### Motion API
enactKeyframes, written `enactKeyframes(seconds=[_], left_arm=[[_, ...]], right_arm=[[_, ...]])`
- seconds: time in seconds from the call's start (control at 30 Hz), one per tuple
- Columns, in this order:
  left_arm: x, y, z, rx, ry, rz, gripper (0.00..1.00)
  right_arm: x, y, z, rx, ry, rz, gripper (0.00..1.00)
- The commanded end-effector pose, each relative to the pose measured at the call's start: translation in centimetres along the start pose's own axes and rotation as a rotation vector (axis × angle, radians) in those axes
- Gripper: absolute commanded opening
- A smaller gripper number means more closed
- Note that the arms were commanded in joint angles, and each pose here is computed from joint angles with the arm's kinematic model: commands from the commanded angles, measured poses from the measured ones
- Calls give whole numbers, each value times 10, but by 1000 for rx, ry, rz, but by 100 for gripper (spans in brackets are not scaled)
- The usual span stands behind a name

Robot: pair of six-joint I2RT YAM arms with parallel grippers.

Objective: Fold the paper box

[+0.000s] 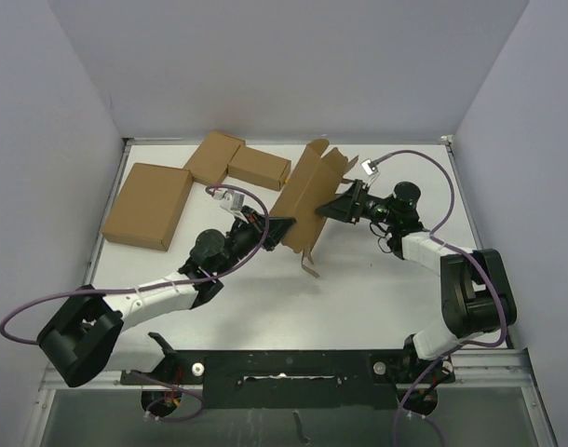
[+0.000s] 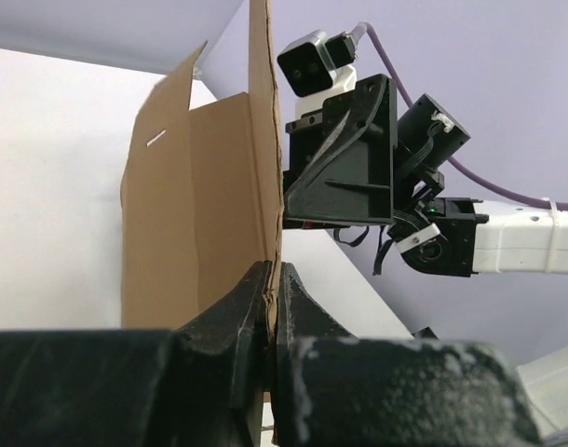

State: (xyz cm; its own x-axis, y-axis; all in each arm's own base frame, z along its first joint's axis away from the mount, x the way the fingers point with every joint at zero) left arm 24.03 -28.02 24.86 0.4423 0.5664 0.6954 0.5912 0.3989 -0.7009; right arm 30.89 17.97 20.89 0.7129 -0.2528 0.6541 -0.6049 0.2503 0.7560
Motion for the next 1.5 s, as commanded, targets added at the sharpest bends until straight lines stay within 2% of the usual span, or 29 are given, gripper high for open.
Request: enactKeyframes(seconds=[0.0,0.3,0.7,0.87,0.9,0.93,0.97,1.03,1.1,1.13,1.23,1.27,1.47], left_arm=[[14,-23,-10,-114,-86,77,0],[4,-10,-16,-65,-86,143,0],[0,3,-16,10,-80,153,0],[1,2,-17,-9,-78,142,0],[2,2,-16,-12,-81,138,0],[3,2,-16,-13,-80,135,0],[6,1,-13,-17,-83,128,0],[9,3,-11,-15,-79,124,0],[14,5,-7,-13,-64,115,0],[20,7,-5,-8,-66,110,0],[36,10,4,-3,-56,97,0],[43,9,7,-7,-52,92,0],[68,3,25,-3,47,59,0]], right_arm=[[14,15,2,64,-43,58,86],[17,18,6,83,-54,73,52],[15,10,4,47,0,26,0],[14,7,4,42,3,8,0],[14,5,4,38,2,11,3],[14,5,4,33,2,18,9],[14,4,5,25,8,29,25],[15,5,7,31,14,64,43],[17,7,9,51,30,119,57],[18,8,9,56,39,148,61],[20,12,11,67,86,246,69],[21,14,13,73,100,323,70],[25,37,29,140,216,631,72]])
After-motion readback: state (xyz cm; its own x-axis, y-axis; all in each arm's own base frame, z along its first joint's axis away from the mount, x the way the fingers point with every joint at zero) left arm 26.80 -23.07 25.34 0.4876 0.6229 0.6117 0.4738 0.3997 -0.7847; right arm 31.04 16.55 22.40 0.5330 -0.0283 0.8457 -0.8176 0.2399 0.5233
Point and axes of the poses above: each gripper's point midway between its finger pads, its own z axis back along the fingers, its own y axis along the line the jaws close on, x = y × z, the point moved 5 cm from there along z, back along the fingers, and after that the axes turned 5 degrees about z, right-handed, at the moved point
